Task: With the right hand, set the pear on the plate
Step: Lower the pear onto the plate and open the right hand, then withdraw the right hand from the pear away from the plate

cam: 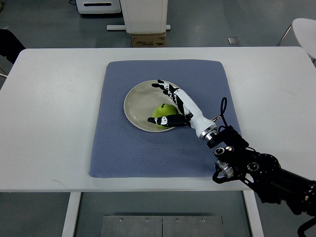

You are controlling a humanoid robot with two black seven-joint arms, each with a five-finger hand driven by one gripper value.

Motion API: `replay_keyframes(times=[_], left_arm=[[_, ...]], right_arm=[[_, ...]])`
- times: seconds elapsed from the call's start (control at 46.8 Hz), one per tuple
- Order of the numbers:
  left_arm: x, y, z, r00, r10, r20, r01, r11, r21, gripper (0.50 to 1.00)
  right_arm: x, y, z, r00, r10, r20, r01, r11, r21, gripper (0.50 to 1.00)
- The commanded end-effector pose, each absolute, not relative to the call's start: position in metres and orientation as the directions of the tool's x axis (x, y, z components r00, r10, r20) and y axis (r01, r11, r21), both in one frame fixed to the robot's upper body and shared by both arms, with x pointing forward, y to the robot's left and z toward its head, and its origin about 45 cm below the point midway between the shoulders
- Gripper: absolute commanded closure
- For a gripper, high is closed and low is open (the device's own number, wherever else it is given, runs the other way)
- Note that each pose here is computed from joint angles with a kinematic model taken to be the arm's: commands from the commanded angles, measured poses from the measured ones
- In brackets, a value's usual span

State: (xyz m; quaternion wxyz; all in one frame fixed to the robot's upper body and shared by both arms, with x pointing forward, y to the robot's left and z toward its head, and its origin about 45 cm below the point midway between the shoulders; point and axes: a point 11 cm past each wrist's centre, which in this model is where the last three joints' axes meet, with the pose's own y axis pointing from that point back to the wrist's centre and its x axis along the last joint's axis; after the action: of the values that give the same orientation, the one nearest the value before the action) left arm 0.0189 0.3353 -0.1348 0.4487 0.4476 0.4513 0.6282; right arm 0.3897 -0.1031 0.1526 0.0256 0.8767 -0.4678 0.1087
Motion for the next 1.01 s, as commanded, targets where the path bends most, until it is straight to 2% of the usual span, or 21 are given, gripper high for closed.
replay_keyframes(times=[0.0, 0.406, 0.663, 0.984], left_arm=[[0.019, 0.335, -0.135, -0.196, 0.968, 0.157, -0.159, -0.19, 0.969, 0.5], [0.019, 0.335, -0.135, -0.196, 0.968, 0.157, -0.159, -0.19, 0.969, 0.5], [0.019, 0.335, -0.135, -0.196, 0.968, 0.157, -0.159, -0.19, 0.969, 0.5], [0.019, 0.335, -0.135, -0.196, 0.968, 0.157, -0.159, -0.19, 0.969, 0.5]], right_arm=[[0.39, -0.119, 0.147, 0.525, -0.82, 0.229, -0.837, -0.546, -0.037, 0.519], [0.396, -0.157, 0.142, 0.479, -0.836, 0.267, -0.866, -0.5, -0.01, 0.523], [0.41, -0.201, 0.144, 0.366, -0.904, 0.22, -0.927, -0.375, 0.005, 0.523], [0.416, -0.206, 0.152, 0.345, -0.912, 0.222, -0.934, -0.356, -0.014, 0.521]])
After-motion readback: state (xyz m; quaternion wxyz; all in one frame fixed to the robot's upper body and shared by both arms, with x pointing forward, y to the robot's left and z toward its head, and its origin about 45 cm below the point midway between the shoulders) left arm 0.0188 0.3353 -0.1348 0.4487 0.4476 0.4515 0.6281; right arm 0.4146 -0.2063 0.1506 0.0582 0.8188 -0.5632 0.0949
